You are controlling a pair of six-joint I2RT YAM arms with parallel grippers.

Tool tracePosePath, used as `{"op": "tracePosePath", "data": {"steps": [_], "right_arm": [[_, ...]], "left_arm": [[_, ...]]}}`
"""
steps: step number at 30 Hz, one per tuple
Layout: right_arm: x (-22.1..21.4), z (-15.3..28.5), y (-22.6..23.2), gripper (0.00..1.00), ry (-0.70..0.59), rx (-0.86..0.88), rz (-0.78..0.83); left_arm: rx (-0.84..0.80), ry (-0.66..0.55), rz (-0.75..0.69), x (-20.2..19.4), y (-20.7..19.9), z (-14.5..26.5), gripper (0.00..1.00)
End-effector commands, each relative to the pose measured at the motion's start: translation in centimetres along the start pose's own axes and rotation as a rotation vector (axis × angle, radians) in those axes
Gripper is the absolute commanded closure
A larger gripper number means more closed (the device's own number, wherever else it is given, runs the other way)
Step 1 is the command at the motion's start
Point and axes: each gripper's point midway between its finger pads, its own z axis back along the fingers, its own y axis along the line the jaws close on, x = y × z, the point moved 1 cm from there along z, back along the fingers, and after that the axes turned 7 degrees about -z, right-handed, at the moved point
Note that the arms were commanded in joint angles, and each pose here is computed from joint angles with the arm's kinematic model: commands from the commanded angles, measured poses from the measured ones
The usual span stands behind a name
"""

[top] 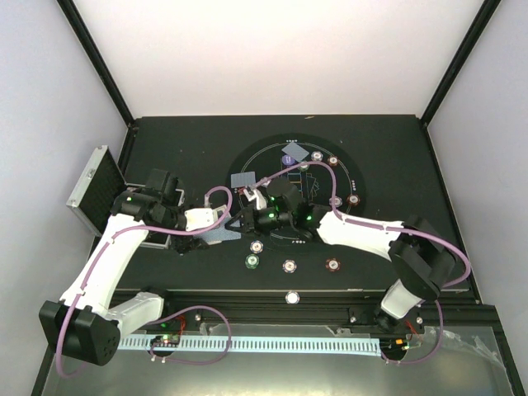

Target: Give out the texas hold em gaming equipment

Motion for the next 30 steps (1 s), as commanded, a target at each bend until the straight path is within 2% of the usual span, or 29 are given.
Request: {"op": "tracePosePath", "data": {"steps": [1,6,30], "right_arm": [[0.1,1.0,-0.1,0.91,-0.029,-0.022,0.000],[0.2,1.8,0.3,0.99,-0.045,-0.030,0.011],[-0.3,4.4,0.8,0.96,-0.035,-0.002,0.036]], "left_arm": [[0.014,-0.044,-0.036,1.1,0.2,0.7,0.98],[0.016,-0.043,-0.036,1.1,0.2,0.7,0.98],[0.022,-0.037,-0.035,1.0,0.3,0.7,0.98]]}}
